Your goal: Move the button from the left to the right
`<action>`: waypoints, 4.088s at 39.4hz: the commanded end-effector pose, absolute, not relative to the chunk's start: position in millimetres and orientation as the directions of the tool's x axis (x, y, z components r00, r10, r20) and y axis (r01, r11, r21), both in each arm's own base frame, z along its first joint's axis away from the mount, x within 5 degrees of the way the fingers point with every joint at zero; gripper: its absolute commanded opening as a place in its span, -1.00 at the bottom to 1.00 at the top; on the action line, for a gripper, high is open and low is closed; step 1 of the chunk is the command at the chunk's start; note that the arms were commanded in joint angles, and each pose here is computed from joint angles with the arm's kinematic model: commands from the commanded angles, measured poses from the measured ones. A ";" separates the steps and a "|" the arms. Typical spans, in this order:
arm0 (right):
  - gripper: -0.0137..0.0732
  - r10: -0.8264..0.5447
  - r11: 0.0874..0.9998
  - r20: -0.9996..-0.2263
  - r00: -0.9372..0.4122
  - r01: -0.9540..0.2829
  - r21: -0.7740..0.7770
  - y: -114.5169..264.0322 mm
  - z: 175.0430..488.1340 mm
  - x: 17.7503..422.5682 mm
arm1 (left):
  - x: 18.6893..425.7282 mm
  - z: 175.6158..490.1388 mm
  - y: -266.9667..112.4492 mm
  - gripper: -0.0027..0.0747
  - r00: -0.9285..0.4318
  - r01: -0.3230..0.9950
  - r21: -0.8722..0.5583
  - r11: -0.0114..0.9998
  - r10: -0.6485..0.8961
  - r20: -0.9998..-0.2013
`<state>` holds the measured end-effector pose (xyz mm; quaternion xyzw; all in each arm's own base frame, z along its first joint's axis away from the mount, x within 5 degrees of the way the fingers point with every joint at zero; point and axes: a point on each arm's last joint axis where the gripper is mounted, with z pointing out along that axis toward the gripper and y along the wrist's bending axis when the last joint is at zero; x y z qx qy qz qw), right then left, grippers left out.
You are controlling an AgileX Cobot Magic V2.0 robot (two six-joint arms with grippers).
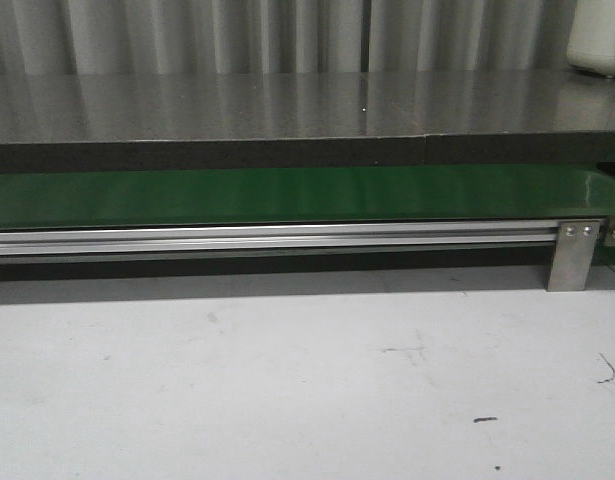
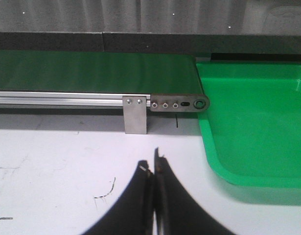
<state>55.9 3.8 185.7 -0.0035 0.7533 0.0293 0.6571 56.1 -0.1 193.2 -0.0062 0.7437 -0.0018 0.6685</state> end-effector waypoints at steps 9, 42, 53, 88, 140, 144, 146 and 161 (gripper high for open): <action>-0.84 0.017 0.999 -0.999 -0.038 -0.032 0.019 2.5 196.3 55.1 | 56.3 192.2 0.4 -0.99 -0.032 -0.012 -0.033 0.999 -0.033 -0.999; -0.84 0.018 0.999 -1.000 -0.017 -0.030 0.019 2.2 198.2 55.1 | 56.4 195.2 0.6 -0.99 0.001 -0.013 -0.033 0.999 -0.033 -0.999; -0.84 0.022 1.000 -0.984 0.175 -0.012 0.020 0.1 221.4 52.7 | 52.2 222.4 2.4 -0.99 0.296 -0.024 -0.034 0.999 -0.026 -0.955; -0.84 0.027 0.998 -0.994 -0.102 -0.056 0.033 5.5 341.4 96.6 | 110.6 331.3 2.2 -0.98 -0.013 -0.019 0.067 0.998 0.066 -0.998; 0.82 0.028 0.998 -0.995 -0.093 -0.055 0.033 5.3 342.2 96.7 | 186.6 343.3 9.1 0.61 -0.245 -0.038 0.043 0.998 0.033 -0.969; 0.82 0.028 0.998 -0.995 -0.093 -0.055 0.033 5.3 342.2 96.7 | 222.8 341.5 19.3 0.61 -0.405 -0.069 0.041 0.997 0.009 -0.914; 0.82 0.028 0.998 -0.995 -0.093 -0.055 0.033 5.3 342.2 96.7 | 242.4 340.5 27.7 0.61 -0.476 -0.093 0.038 0.995 -0.011 -0.879; 0.82 0.028 0.998 -0.995 -0.093 -0.055 0.033 5.3 342.2 96.7 | 305.9 338.8 116.9 0.61 -0.614 -0.318 0.082 0.945 -0.139 -0.777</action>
